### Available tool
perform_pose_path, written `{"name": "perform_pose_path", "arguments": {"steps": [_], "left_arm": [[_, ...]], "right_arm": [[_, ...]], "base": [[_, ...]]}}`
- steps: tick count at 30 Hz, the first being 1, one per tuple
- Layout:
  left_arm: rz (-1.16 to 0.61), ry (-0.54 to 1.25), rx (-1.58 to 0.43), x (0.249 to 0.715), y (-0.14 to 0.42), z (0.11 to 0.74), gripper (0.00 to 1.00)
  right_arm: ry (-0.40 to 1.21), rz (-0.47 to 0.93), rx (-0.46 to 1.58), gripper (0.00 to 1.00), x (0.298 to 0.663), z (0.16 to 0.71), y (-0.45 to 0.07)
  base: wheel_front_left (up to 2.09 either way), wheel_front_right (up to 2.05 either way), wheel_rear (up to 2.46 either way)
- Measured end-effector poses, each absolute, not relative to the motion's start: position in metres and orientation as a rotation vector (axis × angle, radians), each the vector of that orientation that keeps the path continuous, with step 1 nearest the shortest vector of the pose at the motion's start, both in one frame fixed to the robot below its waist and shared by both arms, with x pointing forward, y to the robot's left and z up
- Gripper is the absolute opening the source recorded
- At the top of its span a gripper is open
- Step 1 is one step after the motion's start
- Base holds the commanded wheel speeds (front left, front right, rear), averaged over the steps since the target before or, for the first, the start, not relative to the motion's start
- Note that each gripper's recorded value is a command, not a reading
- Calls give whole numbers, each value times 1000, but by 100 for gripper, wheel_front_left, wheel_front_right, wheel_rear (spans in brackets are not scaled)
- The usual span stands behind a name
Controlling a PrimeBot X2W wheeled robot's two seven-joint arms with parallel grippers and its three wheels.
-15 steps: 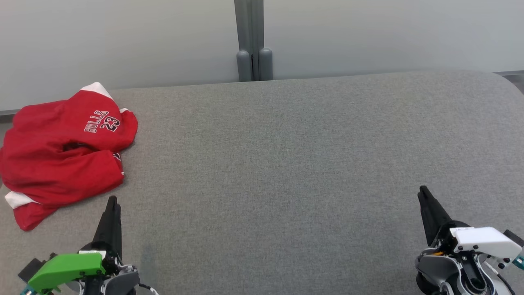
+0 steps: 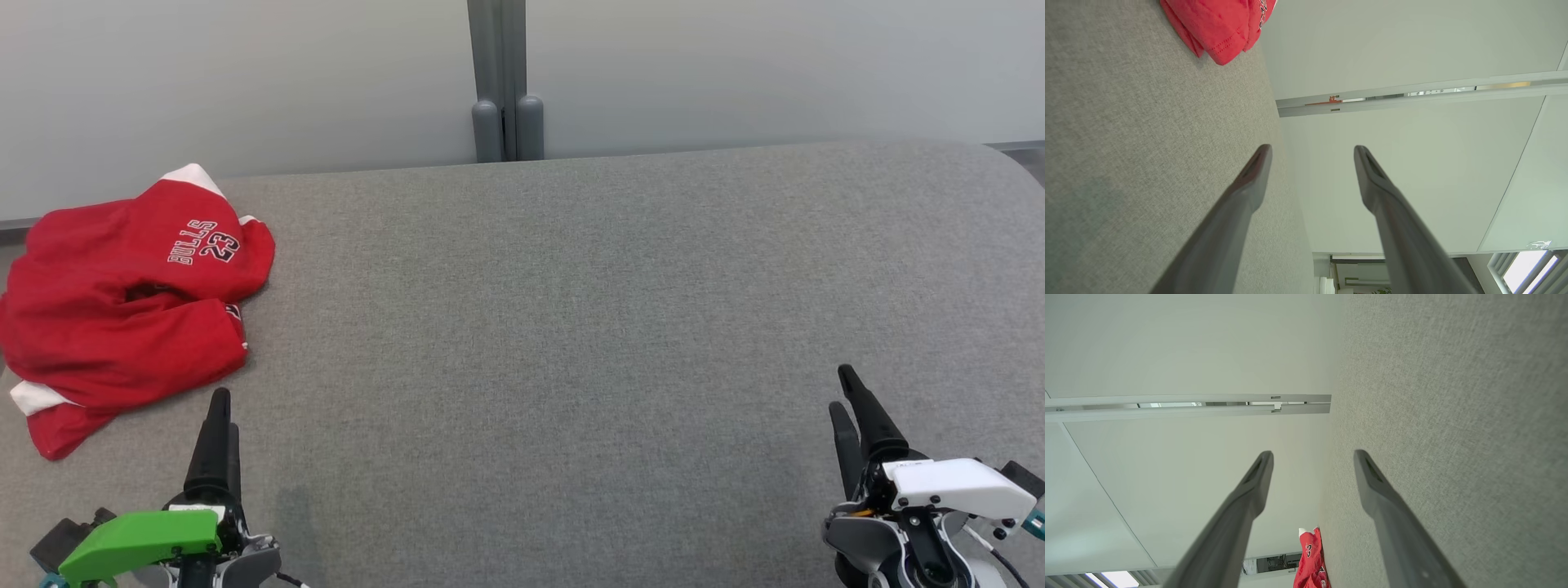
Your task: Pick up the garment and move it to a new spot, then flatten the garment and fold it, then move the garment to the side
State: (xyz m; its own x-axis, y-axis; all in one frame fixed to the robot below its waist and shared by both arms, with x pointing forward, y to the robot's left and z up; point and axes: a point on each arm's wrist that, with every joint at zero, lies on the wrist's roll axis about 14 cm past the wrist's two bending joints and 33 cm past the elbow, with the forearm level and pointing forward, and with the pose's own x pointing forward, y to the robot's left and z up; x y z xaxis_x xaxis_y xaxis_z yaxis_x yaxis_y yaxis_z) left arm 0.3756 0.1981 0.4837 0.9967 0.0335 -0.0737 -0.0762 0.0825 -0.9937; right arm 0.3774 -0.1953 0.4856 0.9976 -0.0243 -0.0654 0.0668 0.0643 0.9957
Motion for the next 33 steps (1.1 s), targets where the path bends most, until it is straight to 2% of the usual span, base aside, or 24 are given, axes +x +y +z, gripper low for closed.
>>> {"name": "perform_pose_path", "arguments": {"steps": [33], "left_arm": [[19,1,-835,376,182,505,100]], "right_arm": [[-27,34,987,100,380,515,-174]], "base": [[0,0,0]]}}
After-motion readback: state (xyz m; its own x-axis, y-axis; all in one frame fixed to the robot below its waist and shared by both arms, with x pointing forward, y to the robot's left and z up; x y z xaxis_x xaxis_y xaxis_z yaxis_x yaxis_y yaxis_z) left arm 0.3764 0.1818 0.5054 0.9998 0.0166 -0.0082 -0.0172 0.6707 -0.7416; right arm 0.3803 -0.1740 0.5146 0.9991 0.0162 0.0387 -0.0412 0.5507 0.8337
